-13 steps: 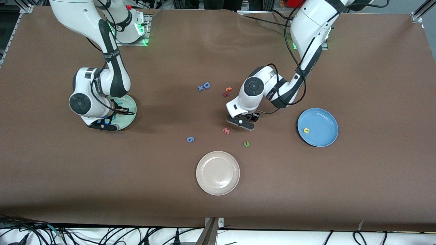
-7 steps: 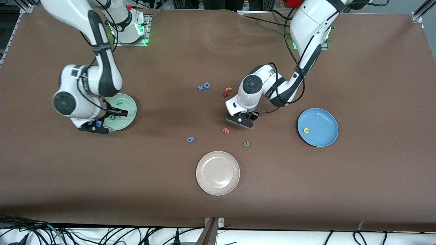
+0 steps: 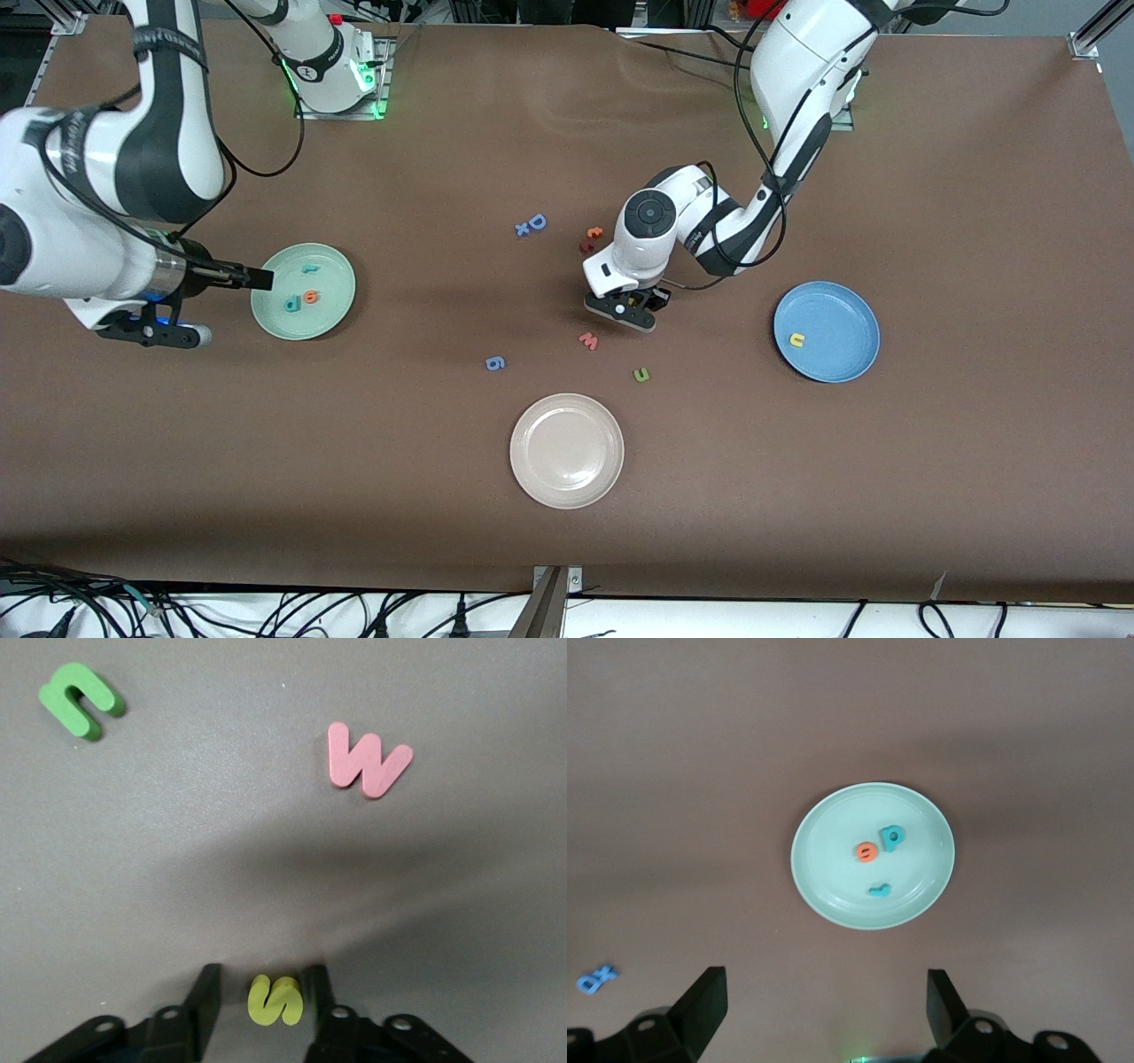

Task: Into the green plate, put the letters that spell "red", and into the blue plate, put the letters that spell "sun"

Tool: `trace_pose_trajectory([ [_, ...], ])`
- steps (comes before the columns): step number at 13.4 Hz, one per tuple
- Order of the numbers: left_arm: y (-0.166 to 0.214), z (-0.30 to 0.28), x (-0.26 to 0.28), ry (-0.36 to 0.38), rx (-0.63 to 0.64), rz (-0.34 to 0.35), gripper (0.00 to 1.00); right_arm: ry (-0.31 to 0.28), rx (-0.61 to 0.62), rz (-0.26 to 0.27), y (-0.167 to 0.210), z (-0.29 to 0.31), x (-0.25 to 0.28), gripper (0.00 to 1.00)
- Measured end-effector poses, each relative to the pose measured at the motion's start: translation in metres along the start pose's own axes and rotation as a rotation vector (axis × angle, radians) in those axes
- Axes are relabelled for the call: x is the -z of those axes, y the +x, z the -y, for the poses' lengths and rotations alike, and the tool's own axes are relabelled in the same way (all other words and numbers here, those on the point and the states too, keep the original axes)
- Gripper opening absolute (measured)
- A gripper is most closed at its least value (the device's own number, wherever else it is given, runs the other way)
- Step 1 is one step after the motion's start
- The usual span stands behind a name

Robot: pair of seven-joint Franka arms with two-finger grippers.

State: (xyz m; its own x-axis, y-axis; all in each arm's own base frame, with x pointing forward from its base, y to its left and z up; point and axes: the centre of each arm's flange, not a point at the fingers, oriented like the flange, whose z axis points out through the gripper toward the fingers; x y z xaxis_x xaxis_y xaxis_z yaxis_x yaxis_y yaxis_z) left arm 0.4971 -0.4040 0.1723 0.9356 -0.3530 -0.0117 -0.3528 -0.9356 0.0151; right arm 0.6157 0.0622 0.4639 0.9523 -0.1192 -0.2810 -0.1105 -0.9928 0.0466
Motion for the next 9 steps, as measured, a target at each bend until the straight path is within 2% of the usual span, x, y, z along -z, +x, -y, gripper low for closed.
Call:
trace_pose_trajectory([
  [1, 0.000, 0.000, 0.000, 0.000, 0.000, -0.001, 0.36, 0.000, 0.001, -0.011, -0.003, 0.000, 0.017, 1.00],
  [2, 0.000, 0.000, 0.000, 0.000, 0.000, 0.000, 0.35, 0.000, -0.001, -0.023, -0.007, -0.002, 0.033, 1.00],
  [3, 0.000, 0.000, 0.001, 0.000, 0.000, -0.001, 0.30, -0.001, -0.006, -0.031, -0.011, -0.006, 0.048, 1.00],
  [6, 0.000, 0.000, 0.001, 0.000, 0.000, -0.001, 0.28, -0.004, -0.030, -0.039, -0.025, -0.021, 0.085, 1.00],
  [9, 0.000, 0.000, 0.001, 0.000, 0.000, -0.001, 0.28, -0.004, -0.047, -0.042, -0.025, -0.031, 0.090, 1.00],
])
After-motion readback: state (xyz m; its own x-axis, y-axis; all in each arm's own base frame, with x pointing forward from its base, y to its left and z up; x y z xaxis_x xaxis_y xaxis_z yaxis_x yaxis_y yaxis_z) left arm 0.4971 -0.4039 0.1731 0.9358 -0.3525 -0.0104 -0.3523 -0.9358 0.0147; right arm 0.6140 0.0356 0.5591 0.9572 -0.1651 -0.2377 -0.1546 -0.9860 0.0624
